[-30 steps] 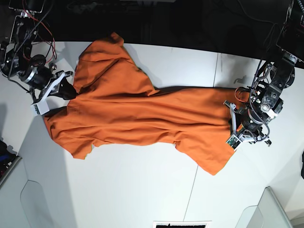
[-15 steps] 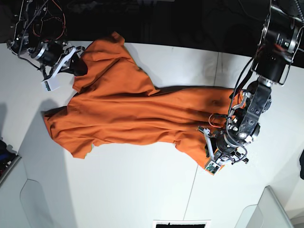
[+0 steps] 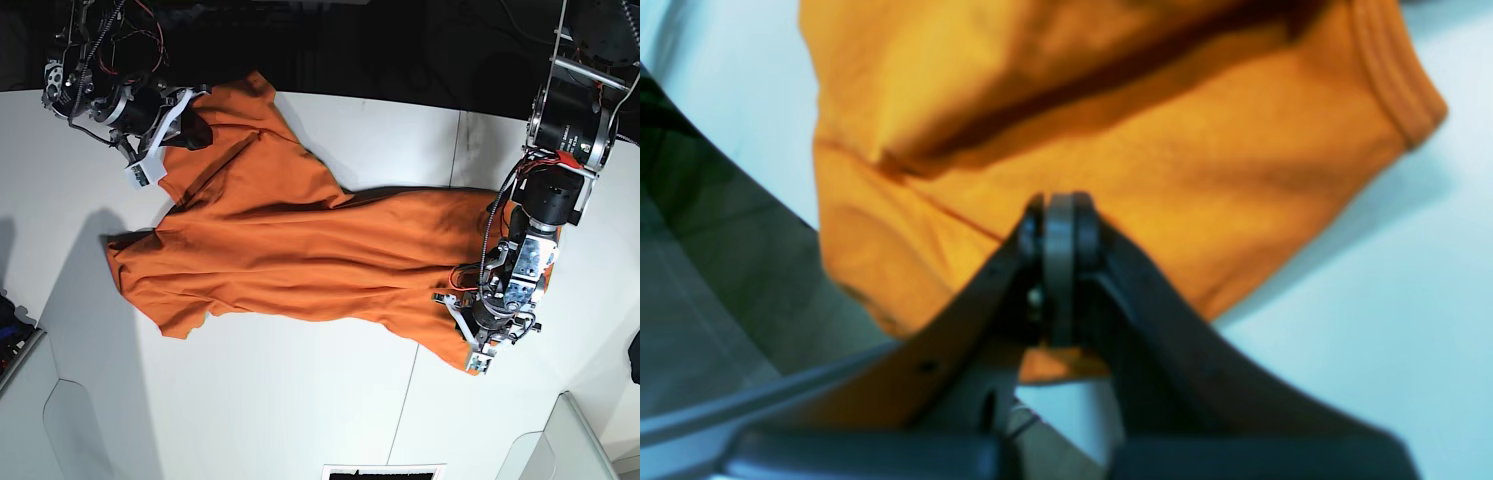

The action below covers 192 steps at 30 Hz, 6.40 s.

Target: Layout the t-shirt on the table in an organized manner, then fold the t-shirt properly

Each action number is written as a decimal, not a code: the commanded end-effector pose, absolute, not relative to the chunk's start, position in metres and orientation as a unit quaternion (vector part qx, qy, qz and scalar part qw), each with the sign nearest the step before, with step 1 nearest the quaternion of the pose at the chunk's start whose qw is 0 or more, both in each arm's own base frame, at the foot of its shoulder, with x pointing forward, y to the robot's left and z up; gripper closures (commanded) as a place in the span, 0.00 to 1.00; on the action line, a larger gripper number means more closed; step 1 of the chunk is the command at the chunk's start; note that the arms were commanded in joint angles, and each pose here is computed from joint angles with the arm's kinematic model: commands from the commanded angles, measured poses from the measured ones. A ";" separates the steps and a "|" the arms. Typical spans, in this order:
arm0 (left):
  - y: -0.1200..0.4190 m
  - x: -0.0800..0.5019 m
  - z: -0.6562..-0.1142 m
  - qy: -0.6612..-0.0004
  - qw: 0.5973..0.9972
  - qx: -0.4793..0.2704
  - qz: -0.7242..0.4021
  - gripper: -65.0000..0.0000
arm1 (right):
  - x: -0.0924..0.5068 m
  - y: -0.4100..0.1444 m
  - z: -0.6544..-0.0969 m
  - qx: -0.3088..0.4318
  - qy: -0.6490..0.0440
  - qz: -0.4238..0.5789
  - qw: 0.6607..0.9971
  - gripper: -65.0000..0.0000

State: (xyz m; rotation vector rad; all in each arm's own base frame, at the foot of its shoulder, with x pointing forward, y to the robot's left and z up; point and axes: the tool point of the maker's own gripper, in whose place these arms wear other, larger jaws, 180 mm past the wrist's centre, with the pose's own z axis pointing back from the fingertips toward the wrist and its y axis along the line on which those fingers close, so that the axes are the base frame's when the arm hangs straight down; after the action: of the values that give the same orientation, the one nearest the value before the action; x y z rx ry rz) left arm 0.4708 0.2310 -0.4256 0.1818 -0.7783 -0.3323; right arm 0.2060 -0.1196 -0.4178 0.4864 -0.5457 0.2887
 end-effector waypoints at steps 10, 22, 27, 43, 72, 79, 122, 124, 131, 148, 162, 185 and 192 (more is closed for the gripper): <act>0.312 0.470 -0.397 -0.329 0.922 0.169 -0.115 0.84 | 0.175 -0.136 -0.420 0.251 -0.240 0.132 0.928 1.00; 0.231 0.477 -0.314 -0.405 0.890 0.034 -0.208 0.84 | 0.252 -0.142 -0.363 0.217 -0.374 0.153 0.889 1.00; 0.145 0.418 -0.306 -0.426 0.841 -0.062 -0.327 0.84 | 0.318 -0.153 -0.329 0.189 -0.449 0.155 0.860 1.00; -0.071 0.254 -0.355 -0.373 0.785 -0.292 -0.399 0.84 | 0.464 -0.167 -0.354 0.193 -0.412 0.075 0.887 1.00; -0.154 0.154 -0.411 -0.278 0.758 -0.340 -0.482 0.84 | 0.448 -0.262 -0.394 0.049 -0.354 0.064 0.932 1.00; -0.153 0.150 -0.413 -0.263 0.761 -0.343 -0.484 0.84 | 0.451 -0.289 -0.382 0.044 -0.378 0.010 0.925 1.00; 0.140 0.474 -0.412 -0.427 0.890 -0.071 -0.142 0.84 | 0.321 -0.209 -0.409 0.163 -0.302 0.103 0.933 1.00; 0.154 0.480 -0.414 -0.421 0.897 -0.050 -0.127 0.84 | 0.321 -0.218 -0.411 0.149 -0.302 0.104 0.936 1.00; 0.173 0.505 -0.390 -0.421 0.898 -0.012 -0.126 0.84 | 0.337 -0.242 -0.397 0.118 -0.329 0.104 0.931 1.00; 0.113 0.429 -0.316 -0.402 0.854 -0.190 -0.269 0.84 | 0.306 -0.191 -0.372 0.205 -0.327 0.140 0.912 1.00; 0.176 0.311 -0.395 -0.313 0.885 -0.127 -0.320 0.84 | 0.229 -0.189 -0.416 0.184 -0.243 0.162 0.939 1.00; 0.117 0.294 -0.356 -0.311 0.859 -0.218 -0.343 0.84 | 0.352 -0.261 -0.356 0.112 -0.337 0.134 0.925 1.00; 0.142 0.310 -0.313 -0.355 0.849 -0.184 -0.346 0.84 | 0.346 -0.247 -0.350 0.164 -0.329 0.123 0.922 1.00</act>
State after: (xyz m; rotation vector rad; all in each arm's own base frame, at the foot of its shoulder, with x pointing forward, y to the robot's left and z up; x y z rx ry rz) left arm 0.3021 0.1374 -0.3253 -0.4029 -0.7115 -0.7211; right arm 0.3324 -0.2388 -0.3694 0.3537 -0.6124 0.2518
